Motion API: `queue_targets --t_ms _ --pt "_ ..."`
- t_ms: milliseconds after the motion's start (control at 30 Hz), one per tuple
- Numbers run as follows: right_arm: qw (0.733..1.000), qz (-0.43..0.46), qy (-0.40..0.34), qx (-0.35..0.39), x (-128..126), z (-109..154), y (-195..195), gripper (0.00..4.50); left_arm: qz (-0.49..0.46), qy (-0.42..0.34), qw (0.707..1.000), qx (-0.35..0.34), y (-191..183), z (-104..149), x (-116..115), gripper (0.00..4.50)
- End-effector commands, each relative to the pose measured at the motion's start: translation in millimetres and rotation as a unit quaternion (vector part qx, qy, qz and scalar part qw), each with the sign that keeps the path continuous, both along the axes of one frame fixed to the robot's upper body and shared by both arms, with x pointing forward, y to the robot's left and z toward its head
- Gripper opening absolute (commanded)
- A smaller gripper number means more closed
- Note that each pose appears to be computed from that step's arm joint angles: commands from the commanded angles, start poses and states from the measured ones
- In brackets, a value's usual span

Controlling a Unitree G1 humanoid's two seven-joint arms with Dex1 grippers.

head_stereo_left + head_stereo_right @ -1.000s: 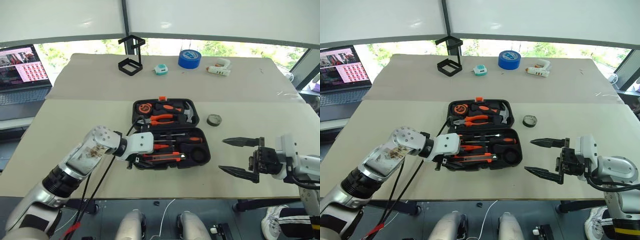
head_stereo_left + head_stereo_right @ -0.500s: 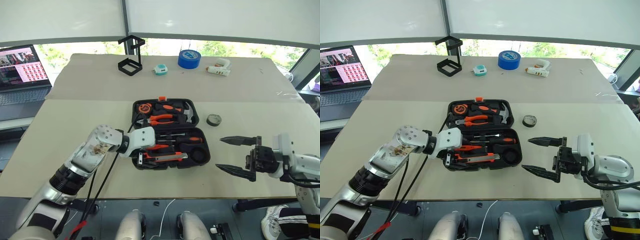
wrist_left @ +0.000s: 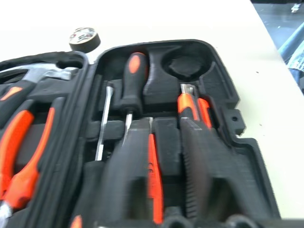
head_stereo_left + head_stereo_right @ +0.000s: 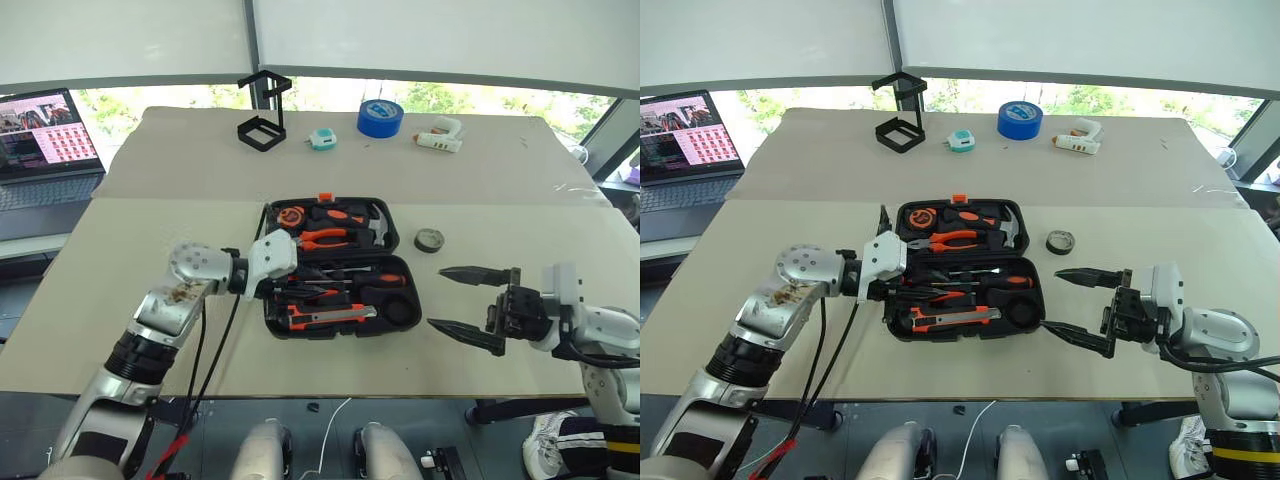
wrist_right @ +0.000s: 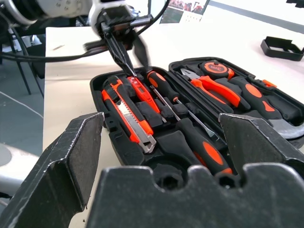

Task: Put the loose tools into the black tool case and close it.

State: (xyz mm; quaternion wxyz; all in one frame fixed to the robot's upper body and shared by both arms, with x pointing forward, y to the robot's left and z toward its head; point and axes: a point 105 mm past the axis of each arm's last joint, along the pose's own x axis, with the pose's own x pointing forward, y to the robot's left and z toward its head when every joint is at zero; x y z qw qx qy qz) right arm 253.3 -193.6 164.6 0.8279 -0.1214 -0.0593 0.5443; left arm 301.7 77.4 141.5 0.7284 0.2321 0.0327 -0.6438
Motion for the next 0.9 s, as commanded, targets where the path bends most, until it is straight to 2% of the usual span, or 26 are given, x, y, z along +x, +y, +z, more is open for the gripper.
queue_targets --t_ms 33,300,567,700,833,900 --pt "1.0 -0.012 -0.028 0.002 -1 9 -3 4.5 -0.011 -0.013 1.0 0.013 -7 -13 -4 0.05" --pt "0.999 -0.017 -0.031 0.004 0 9 -3 4.5 -0.006 0.014 0.998 0.06 -12 -49 -11 0.05" --pt "0.999 -0.021 -0.034 0.009 2 8 -1 4.5 0.079 0.09 0.987 0.107 0 -87 -2 0.05" --pt "0.999 -0.022 -0.035 0.012 3 8 -1 4.5 0.091 0.096 0.987 0.087 -1 -86 -1 0.05" --pt "0.999 -0.031 -0.035 0.012 3 7 -5 4.5 0.084 0.056 0.994 0.031 -1 -65 1 0.05" --pt "0.998 -0.043 -0.034 0.013 3 8 -9 4.5 0.093 0.035 0.995 -0.02 2 -47 4 0.05"
